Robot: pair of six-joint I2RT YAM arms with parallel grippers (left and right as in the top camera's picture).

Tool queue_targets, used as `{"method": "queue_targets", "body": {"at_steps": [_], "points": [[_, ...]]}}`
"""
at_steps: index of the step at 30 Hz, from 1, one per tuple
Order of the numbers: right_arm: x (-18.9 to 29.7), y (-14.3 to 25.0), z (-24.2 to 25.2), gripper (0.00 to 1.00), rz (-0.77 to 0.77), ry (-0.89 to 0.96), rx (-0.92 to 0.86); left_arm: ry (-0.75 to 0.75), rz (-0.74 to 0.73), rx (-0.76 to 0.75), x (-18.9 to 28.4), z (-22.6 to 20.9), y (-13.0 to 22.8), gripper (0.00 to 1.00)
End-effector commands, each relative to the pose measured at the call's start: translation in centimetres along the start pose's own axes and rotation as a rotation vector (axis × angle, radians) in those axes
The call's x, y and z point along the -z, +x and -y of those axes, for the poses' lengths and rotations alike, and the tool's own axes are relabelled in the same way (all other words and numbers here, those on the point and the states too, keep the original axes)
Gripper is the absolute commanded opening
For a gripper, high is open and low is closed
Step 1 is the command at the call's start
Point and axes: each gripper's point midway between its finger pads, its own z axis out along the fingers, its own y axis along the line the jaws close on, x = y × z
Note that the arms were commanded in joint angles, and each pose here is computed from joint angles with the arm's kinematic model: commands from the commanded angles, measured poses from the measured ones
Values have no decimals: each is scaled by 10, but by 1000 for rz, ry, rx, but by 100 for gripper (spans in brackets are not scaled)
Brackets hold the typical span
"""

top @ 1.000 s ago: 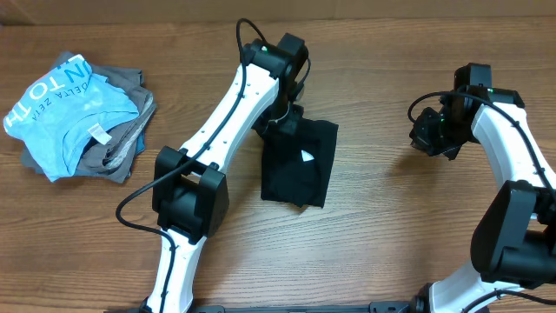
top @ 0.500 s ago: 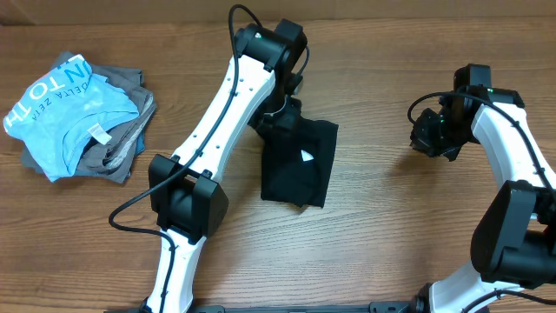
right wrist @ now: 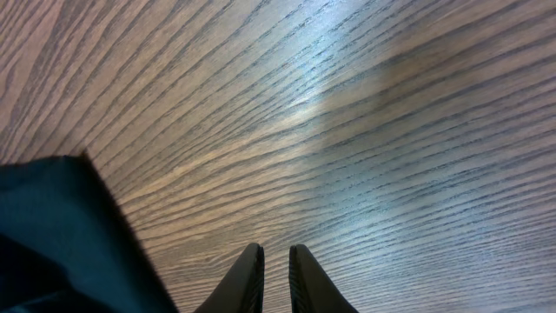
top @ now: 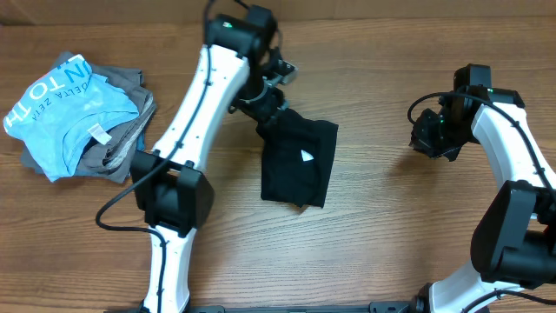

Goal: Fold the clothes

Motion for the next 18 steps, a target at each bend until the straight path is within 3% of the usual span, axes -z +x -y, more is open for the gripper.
{"method": "queue_targets", "body": {"at_steps": [1, 7, 13, 18], "points": [[12, -6, -7, 15, 39, -21, 15, 75, 22, -83, -6, 12, -4, 69], [12, -5, -7, 15, 35, -20, 15, 102, -34, -56, -42, 14, 5, 61], [12, -6, -7, 15, 36, -20, 15, 109, -9, -26, -50, 14, -1, 52], [12, -6, -7, 15, 35, -20, 15, 97, 31, -24, -54, 17, -13, 35]]}}
